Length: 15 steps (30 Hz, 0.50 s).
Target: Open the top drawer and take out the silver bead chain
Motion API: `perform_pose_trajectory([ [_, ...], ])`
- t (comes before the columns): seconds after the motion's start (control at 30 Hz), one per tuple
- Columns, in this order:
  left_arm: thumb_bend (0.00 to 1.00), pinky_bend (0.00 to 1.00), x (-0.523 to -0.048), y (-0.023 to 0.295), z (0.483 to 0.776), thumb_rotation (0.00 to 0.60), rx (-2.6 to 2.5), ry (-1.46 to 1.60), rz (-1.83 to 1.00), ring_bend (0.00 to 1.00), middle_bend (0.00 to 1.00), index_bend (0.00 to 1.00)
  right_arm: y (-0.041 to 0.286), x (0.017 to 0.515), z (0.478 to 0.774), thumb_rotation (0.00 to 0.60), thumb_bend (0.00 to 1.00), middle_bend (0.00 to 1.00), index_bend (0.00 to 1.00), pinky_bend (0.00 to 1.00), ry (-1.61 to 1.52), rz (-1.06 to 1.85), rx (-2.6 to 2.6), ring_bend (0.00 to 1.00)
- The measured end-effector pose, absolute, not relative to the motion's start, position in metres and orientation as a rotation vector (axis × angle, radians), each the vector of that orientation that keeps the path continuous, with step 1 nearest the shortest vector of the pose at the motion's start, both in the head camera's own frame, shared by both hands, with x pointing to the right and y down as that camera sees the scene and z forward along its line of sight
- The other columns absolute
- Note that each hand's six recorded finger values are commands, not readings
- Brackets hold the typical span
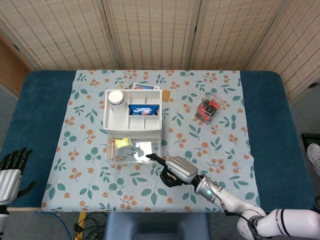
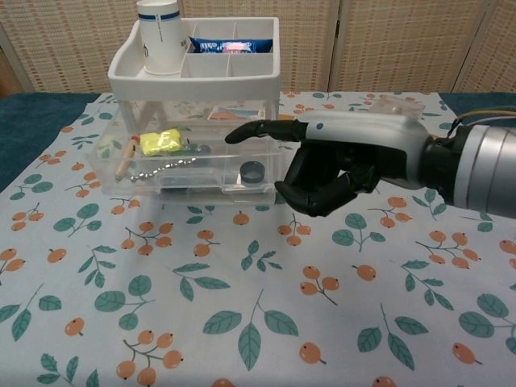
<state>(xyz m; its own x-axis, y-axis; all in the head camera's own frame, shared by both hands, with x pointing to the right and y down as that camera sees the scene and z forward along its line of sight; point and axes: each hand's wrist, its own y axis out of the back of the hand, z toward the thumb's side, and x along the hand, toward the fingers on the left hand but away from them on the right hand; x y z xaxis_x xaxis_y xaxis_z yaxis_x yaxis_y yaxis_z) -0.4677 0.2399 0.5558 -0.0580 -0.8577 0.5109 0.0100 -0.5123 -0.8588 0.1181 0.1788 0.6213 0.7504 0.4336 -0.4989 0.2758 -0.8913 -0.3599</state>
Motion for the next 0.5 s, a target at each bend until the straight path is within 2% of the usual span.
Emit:
perform_pose_trajectory([
  [0.1,0.23,0.08,-0.468,0.240,0.555,0.600,-1.545,0.931,-1.647,0.05,0.07,0.08,0.178,0.122,0.615,0.600,0.49,0.84,0.00,1.00,-0.550,0.846,-2.671,1.00],
  [0.23,0.24,0.08,-0.468,0.241,0.552,0.600,-1.543,0.937,-1.642,0.05,0.07,0.08,0.175,0.124,0.600,0.600,0.49,0.84,0.00,1.00,-0.528,0.816,-2.646,0.99],
  [0.37,0.24,0.08,-0.468,0.242,0.550,0.600,-1.542,0.947,-1.631,0.05,0.07,0.08,0.164,0.121,0.580,0.600,0.49,0.84,0.00,1.00,-0.500,0.764,-2.595,0.94],
  [0.43,0.23,0.08,-0.468,0.244,0.548,0.600,-1.543,0.955,-1.628,0.05,0.07,0.08,0.153,0.115,0.570,0.600,0.49,0.84,0.07,1.00,-0.483,0.730,-2.549,0.93],
  [0.5,0.23,0.08,-0.469,0.246,0.548,0.600,-1.544,0.957,-1.629,0.05,0.07,0.08,0.142,0.106,0.561,0.600,0.49,0.85,0.17,1.00,-0.469,0.695,-2.507,0.93],
])
